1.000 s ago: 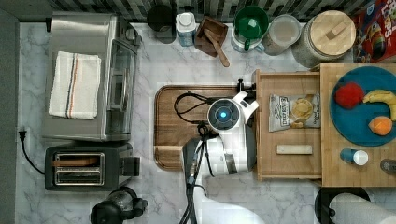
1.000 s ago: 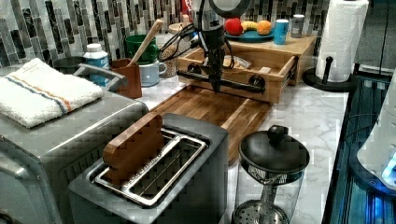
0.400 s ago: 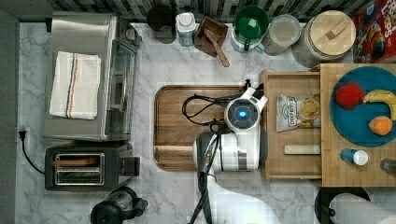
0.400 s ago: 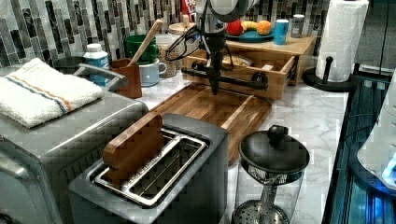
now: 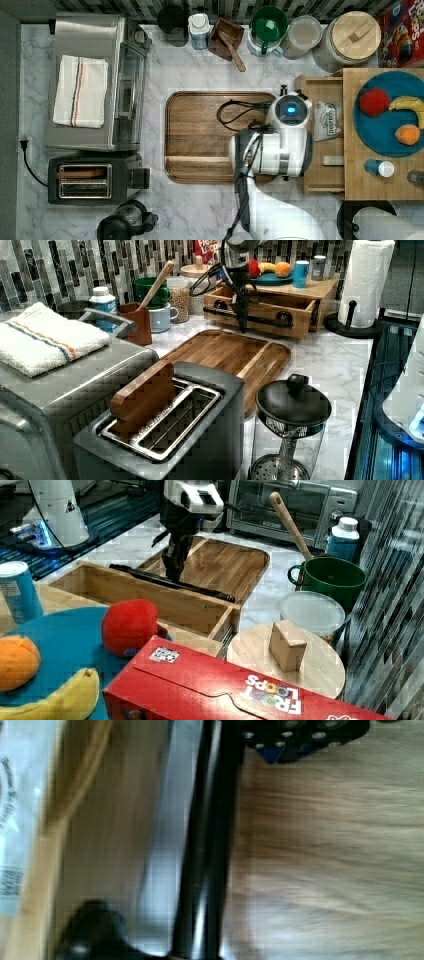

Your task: Close the drawer.

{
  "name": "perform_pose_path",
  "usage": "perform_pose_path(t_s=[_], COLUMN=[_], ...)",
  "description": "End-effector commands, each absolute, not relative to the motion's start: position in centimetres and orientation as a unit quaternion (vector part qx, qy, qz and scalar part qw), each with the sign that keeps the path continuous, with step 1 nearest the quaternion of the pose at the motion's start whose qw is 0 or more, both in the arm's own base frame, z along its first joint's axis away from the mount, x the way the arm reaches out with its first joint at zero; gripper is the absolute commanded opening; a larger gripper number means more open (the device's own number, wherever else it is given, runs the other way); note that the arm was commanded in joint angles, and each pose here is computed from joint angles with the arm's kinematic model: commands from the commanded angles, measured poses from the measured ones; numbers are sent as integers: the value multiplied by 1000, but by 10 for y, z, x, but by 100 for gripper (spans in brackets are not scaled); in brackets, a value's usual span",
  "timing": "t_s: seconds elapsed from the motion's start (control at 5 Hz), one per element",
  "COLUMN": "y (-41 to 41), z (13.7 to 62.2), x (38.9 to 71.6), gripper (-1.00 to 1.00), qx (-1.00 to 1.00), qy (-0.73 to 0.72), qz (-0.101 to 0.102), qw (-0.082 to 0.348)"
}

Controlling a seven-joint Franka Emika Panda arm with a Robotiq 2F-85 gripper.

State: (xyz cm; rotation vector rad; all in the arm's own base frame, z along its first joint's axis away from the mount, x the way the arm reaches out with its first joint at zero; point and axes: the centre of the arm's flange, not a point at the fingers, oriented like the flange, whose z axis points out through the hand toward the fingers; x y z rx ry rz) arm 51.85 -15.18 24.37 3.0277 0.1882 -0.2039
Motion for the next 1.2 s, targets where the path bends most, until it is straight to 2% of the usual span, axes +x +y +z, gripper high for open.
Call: perform_pose_path(t_s=[0.2,0.4,0.6,0.8,1.2], y=[-355,-390,-421,-436,-436], z=[313,311,328,344,347], x=[529,531,526,524,521], gripper=[-100,-100,-100,-100,-100], qx=[994,994,994,991,993], qy=[26,33,21,13,4], qz=[8,17,-2,2,8], qw=[102,103,109,130,120])
